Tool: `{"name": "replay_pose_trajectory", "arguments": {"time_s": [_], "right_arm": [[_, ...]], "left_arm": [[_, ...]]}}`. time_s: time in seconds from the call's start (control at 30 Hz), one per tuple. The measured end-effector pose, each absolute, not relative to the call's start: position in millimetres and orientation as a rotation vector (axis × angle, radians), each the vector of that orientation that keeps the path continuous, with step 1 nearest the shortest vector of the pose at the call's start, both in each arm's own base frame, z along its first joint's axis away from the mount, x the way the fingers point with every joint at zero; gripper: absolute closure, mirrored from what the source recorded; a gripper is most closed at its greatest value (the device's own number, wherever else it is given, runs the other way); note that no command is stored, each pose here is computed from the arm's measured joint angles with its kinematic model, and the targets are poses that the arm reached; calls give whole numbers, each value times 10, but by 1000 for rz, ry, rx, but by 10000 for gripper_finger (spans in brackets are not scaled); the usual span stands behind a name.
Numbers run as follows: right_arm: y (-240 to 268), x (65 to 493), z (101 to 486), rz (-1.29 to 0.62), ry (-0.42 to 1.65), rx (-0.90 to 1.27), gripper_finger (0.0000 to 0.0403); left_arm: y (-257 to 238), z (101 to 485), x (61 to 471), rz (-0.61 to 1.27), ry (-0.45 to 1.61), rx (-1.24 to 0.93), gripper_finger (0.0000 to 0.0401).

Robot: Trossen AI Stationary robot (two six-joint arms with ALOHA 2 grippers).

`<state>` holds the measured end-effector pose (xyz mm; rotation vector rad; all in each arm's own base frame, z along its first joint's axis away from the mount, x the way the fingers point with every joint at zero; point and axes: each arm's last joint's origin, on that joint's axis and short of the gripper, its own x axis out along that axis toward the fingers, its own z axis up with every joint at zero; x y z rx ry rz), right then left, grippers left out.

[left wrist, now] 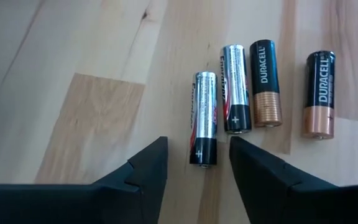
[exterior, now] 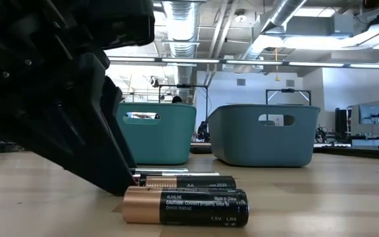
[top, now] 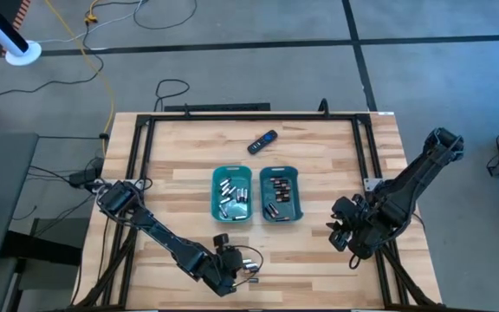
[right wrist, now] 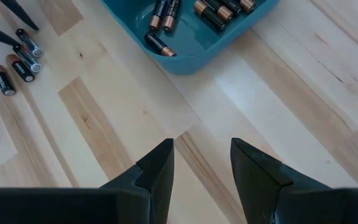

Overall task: Sort batteries
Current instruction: Put the silver and black battery into the green bin

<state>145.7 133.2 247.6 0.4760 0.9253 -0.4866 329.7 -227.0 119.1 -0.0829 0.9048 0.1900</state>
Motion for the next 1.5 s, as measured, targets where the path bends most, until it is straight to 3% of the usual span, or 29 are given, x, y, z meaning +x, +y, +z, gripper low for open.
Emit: {"name": "replay_pose_trajectory", "arguments": {"time_s": [0.4,0.7,0.9,1.27,1.5], "right_arm": [[1332,1457,2476,-487,925,476,231],[1332,1457,2476,-487,926,475,231],[1332,1458,2476,-487,925,476,231],[1327,1466,2477,-503,917,506,231],[1322,1470,2480,-550,875,572,231]], "left_arm": [[-2241,1155,3269,174,966,-47,359],[-2240,1184,3236,193,976,-78,359],[-2187,1400,3131,215,986,-52,359],[-1916,2211,2956,210,867,-26,359],[-1346,2691,2937,335,789,-119,359]]}}
